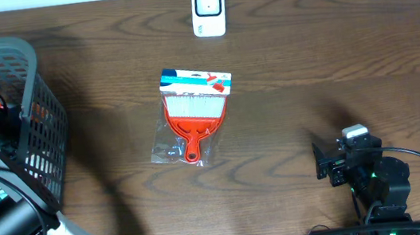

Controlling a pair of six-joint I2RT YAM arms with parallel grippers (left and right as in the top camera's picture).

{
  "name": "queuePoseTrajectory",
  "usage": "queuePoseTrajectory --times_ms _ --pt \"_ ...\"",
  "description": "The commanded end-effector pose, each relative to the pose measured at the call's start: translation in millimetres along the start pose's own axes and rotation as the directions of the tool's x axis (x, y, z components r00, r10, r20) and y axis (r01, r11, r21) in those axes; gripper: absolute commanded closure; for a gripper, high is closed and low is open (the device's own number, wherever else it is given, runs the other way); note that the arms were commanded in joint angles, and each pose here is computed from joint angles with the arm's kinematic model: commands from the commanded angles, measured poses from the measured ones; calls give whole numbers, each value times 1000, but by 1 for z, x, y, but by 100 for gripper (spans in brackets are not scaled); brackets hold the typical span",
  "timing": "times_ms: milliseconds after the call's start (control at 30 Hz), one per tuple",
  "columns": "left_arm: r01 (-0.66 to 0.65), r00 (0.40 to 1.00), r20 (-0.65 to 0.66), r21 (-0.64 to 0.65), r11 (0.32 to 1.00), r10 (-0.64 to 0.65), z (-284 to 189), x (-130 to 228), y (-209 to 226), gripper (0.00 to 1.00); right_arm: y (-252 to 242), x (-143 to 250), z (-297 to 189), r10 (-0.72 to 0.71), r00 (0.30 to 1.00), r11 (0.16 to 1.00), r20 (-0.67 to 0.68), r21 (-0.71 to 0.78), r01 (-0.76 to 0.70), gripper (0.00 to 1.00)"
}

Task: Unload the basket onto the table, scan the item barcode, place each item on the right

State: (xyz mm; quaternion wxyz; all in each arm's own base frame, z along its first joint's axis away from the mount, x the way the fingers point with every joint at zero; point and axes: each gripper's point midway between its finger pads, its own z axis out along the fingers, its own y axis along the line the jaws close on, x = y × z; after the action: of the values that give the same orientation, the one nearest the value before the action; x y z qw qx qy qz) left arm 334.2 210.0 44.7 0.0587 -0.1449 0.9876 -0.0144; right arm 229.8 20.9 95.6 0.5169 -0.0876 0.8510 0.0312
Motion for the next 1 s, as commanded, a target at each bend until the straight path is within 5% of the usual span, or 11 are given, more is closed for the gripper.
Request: queuePoseTrajectory --times_ms 0,867,967 --pt "13 1000 13 29 999 -13 8 -4 -6 60 -1 5 1 9 1000 1000 -10 4 -9 1" --pt "23 985 173 -82 996 -9 -9 -48 18 60 0 9 3 11 1000 1000 -20 3 -11 1" --pt "23 986 165 -79 997 -10 -9 -46 18 44 0 9 3 11 1000 1000 -20 3 -11 1"
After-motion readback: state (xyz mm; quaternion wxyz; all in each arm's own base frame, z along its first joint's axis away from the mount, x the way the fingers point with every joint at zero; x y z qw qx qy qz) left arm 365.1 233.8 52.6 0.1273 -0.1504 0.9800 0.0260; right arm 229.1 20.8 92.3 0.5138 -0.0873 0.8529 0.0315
